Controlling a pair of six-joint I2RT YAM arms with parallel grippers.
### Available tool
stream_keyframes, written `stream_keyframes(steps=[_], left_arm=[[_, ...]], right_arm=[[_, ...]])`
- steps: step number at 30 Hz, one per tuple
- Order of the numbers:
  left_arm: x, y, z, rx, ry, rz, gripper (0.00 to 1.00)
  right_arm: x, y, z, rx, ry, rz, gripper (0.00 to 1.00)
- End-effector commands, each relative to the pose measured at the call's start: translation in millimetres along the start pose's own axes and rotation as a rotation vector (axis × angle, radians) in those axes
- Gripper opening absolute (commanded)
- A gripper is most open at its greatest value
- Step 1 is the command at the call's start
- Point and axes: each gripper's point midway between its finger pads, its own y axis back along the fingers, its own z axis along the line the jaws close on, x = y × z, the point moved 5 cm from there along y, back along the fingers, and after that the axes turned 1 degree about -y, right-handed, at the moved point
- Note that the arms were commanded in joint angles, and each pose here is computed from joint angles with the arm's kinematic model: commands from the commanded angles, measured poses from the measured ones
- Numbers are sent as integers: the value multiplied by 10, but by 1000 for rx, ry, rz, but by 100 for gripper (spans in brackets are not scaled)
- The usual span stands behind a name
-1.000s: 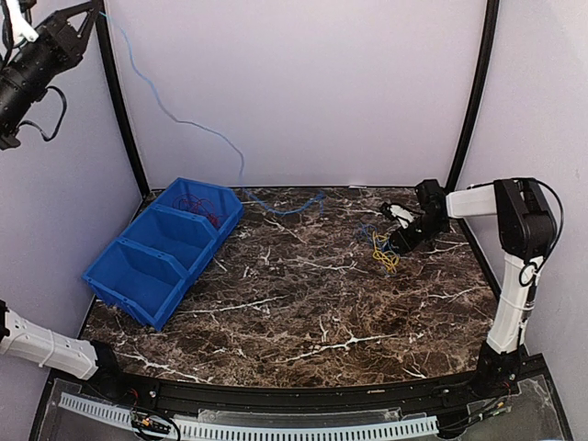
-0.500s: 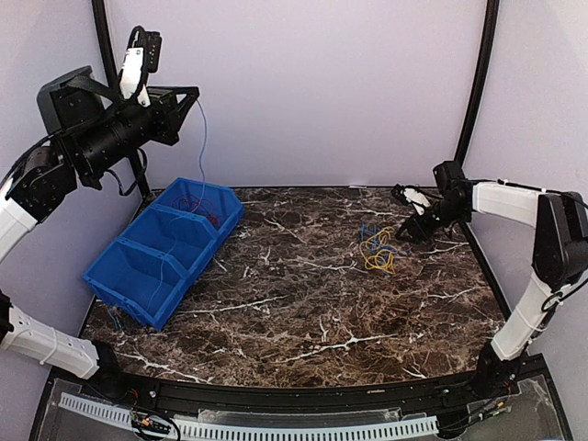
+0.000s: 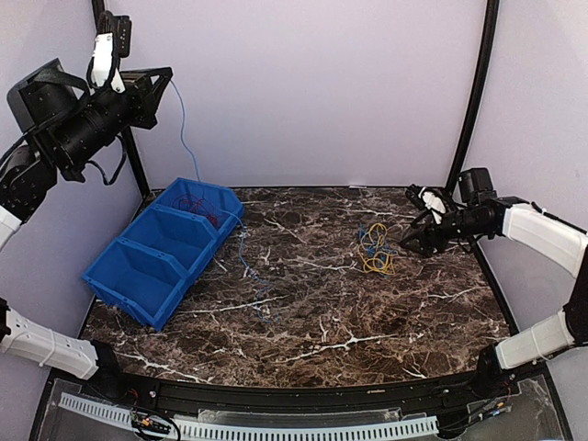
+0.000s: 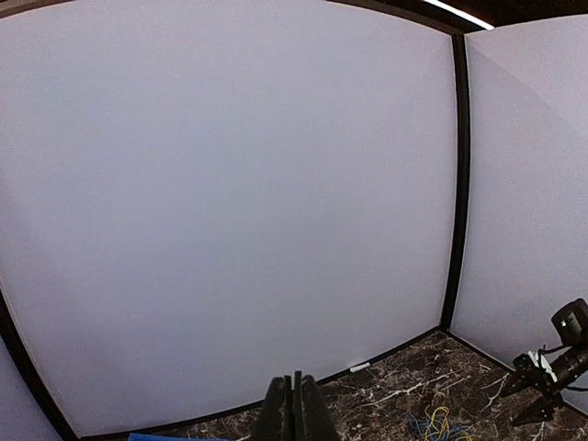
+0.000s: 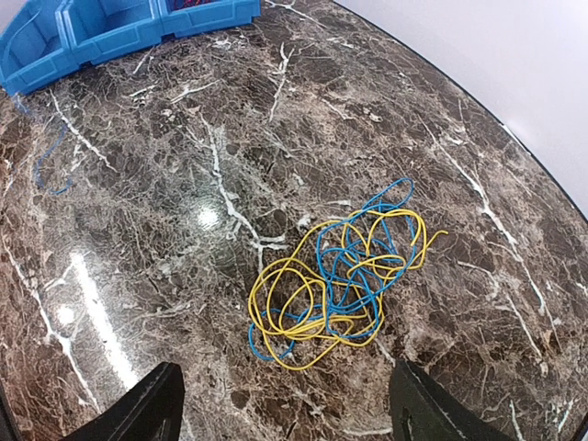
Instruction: Untangle the cables
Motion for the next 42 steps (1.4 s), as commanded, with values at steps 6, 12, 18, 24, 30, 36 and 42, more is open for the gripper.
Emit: stream_keyframes(steps=[6, 12, 18, 24, 30, 36, 42], left_arm=[[-395, -219, 108, -126, -128, -80, 0], [-534, -435, 168, -199, -177, -91, 0], [-493, -620, 805, -359, -149, -42, 0], [-120, -743, 1454, -521, -179, 42, 0], [260, -747, 2032, -586, -124, 111, 0], [768, -755, 2151, -544, -12, 186, 0], [1589, -568, 2008, -490, 122, 335, 0]], right_arm=[[103, -49, -11, 38, 28, -26, 80], [149, -72, 21, 21, 32, -24, 81], [208, -118, 30, 6, 24, -9, 81], [225, -124, 61, -15, 21, -13, 81], [230, -132, 69, -24, 24, -11, 82], [240, -133, 74, -24, 25, -8, 82], [264, -162, 66, -29, 23, 0, 82]])
